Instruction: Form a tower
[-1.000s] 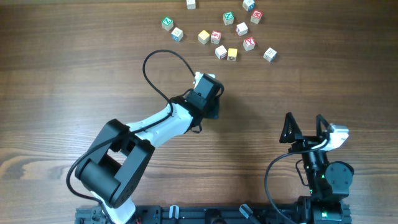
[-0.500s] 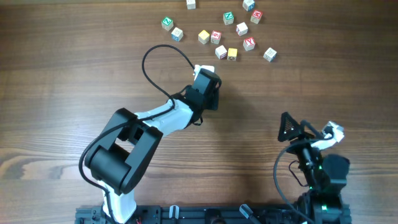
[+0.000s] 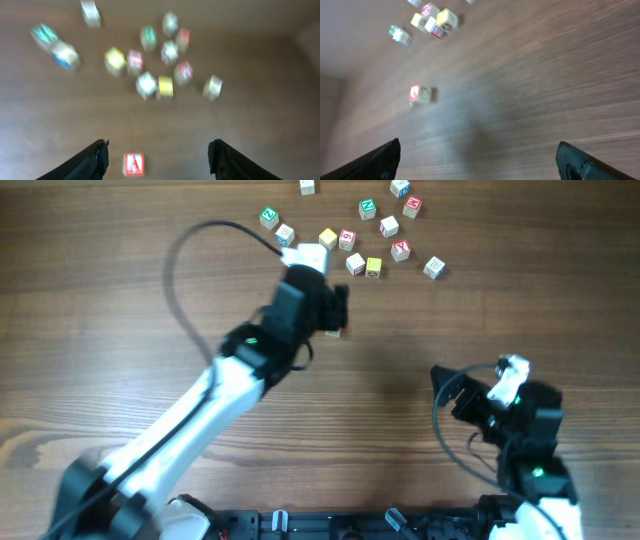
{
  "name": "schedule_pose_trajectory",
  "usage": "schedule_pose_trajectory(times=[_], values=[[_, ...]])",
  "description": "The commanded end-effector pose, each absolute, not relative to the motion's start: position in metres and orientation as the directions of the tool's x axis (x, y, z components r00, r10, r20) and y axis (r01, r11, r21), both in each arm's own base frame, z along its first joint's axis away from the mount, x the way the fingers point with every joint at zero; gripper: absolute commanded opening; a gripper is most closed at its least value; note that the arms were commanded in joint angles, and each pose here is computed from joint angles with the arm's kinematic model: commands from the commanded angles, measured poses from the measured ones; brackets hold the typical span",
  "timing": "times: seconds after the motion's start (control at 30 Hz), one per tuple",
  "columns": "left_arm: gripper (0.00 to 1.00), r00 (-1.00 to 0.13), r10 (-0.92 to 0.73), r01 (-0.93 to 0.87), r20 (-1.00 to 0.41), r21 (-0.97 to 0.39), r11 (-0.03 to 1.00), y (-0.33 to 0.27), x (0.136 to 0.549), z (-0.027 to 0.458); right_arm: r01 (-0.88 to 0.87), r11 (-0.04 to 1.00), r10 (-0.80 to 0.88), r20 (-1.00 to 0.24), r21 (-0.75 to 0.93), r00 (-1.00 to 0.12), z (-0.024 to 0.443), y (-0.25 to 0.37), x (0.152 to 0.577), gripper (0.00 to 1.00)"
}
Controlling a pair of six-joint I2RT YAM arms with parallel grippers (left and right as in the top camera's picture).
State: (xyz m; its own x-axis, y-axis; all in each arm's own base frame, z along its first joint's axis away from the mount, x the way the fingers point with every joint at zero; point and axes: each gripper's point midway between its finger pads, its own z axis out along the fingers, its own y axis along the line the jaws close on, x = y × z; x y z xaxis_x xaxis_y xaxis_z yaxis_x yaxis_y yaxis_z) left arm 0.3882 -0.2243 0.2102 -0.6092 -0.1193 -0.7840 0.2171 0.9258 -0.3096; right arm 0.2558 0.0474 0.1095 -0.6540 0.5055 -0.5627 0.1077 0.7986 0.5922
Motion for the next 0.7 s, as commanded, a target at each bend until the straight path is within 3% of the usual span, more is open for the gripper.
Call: schedule_pose_trajectory(times=[0.0,0.1,0.2,0.27,0.3,0.33,0.47,0.67], values=[[0.69,-0.521,-0.222,0.133,-0.824,-0.335,0.933,-0.169,0.395,0.260,0.063,0.907,0.353,-0.672,0.416,-0.651,0.179,0.028,0.285,0.99],[0.73,-0.481,-0.288,0.036,-0.828,-0.347,0.937,-0.119,0.390,0.280,0.077,0.899,0.351,-0.605,0.431,-0.715,0.225,0.031,0.306,1.00],[0.78,-0.480,-0.373,-0.050,-0.794,-0.399,0.915,-0.082,0.377,0.287,-0.067,0.835,0.326,-0.589,0.546,-0.740,0.269,0.060,0.335,1.00],[0.81,-0.509,-0.394,-0.085,-0.765,-0.411,0.908,-0.064,0.365,0.284,-0.060,0.827,0.352,-0.599,0.559,-0.719,0.269,0.057,0.358,1.00],[0.83,-0.525,-0.403,-0.113,-0.750,-0.408,0.906,-0.055,0.359,0.279,-0.080,0.832,0.335,-0.612,0.549,-0.716,0.258,0.061,0.380,1.00],[0.87,-0.557,-0.430,-0.202,-0.711,-0.387,0.900,-0.031,0.346,0.265,-0.006,0.860,0.323,-0.555,0.509,-0.766,0.213,0.063,0.407,0.99],[0.89,-0.555,-0.461,-0.269,-0.692,-0.376,0.887,-0.010,0.342,0.257,0.043,0.889,0.252,-0.409,0.456,-0.877,0.144,0.092,0.448,0.99],[0.90,-0.547,-0.468,-0.287,-0.694,-0.370,0.884,-0.002,0.342,0.257,0.072,0.932,0.199,-0.335,0.356,-0.921,0.085,0.132,0.515,0.91]])
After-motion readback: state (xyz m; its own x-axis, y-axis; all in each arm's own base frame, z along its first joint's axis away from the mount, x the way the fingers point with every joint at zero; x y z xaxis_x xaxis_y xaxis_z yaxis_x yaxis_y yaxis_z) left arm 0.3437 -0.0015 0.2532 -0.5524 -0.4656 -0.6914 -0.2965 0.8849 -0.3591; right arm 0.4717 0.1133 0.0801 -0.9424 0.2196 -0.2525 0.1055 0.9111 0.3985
